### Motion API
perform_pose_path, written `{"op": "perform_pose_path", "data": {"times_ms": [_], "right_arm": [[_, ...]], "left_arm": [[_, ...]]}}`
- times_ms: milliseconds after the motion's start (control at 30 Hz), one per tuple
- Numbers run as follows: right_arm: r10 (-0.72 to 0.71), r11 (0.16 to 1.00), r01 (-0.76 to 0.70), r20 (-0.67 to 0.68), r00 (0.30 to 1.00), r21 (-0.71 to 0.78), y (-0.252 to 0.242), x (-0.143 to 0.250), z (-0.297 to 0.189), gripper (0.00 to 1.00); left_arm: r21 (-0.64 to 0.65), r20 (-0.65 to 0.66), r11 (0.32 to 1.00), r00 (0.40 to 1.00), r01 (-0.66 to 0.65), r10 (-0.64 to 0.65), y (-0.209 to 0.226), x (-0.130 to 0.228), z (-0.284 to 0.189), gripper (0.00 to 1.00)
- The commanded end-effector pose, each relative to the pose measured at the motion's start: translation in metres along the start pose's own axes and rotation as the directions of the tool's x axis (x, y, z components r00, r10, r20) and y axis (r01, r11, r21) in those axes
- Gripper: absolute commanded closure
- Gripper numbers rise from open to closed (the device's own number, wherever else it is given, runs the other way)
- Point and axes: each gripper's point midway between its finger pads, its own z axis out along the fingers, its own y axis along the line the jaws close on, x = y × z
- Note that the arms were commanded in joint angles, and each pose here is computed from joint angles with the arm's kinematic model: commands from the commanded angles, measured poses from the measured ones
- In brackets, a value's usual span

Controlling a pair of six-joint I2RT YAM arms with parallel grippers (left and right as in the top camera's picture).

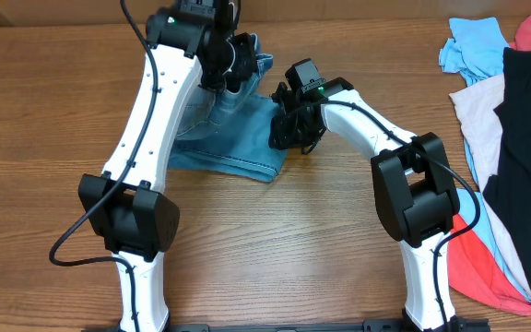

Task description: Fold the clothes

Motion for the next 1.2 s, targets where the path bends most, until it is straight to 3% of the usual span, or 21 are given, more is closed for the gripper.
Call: {"op": "perform_pose_path", "data": {"times_ms": [0, 233, 333, 467, 667, 833, 1033, 1100, 1167], "right_arm": [[0.035, 0.999, -0.032, -0.084, 0.996, 0.034, -0.016, 0.021, 0.028, 0.63], [0.043, 0.998, -0.039, -0.098, 0.994, 0.043, -0.017, 0.025, 0.027, 0.64], [0.136, 0.985, -0.123, -0.099, 0.986, 0.125, -0.031, 0.028, 0.024, 0.65], [0.149, 0.981, -0.140, -0.063, 0.987, 0.131, -0.036, 0.020, 0.013, 0.62], [0.115, 0.986, -0.120, 0.043, 0.992, 0.118, -0.021, -0.001, -0.027, 0.60], [0.172, 0.947, -0.210, 0.168, 0.971, 0.243, -0.038, -0.013, -0.072, 0.59], [0.185, 0.944, -0.241, 0.245, 0.952, 0.226, -0.042, -0.020, -0.114, 0.59], [0.192, 0.942, -0.253, 0.262, 0.946, 0.223, -0.045, -0.020, -0.126, 0.59], [0.192, 0.942, -0.254, 0.266, 0.945, 0.222, -0.045, -0.020, -0.129, 0.58]], "left_arm": [[0.020, 0.019, 1.000, 1.000, 0.007, -0.007, -0.015, 0.007, -0.010, 0.96], [0.038, 0.012, 0.999, 1.000, -0.008, 0.008, -0.023, 0.011, -0.005, 0.96], [0.036, 0.012, 0.999, 1.000, -0.008, 0.008, -0.023, 0.011, -0.005, 0.96], [0.036, 0.012, 0.999, 1.000, -0.008, 0.008, -0.023, 0.011, -0.005, 0.96], [0.033, 0.011, 0.999, 1.000, -0.008, 0.007, -0.022, 0.012, -0.005, 0.96], [0.030, 0.004, 1.000, 1.000, -0.006, 0.006, -0.021, 0.013, -0.005, 0.96], [0.030, 0.002, 1.000, 1.000, -0.005, 0.005, -0.021, 0.014, -0.005, 0.96], [0.043, -0.007, 0.999, 1.000, -0.010, 0.010, -0.025, 0.017, -0.004, 0.86], [0.057, -0.016, 0.998, 1.000, -0.017, 0.018, -0.031, 0.020, -0.004, 0.66]]}}
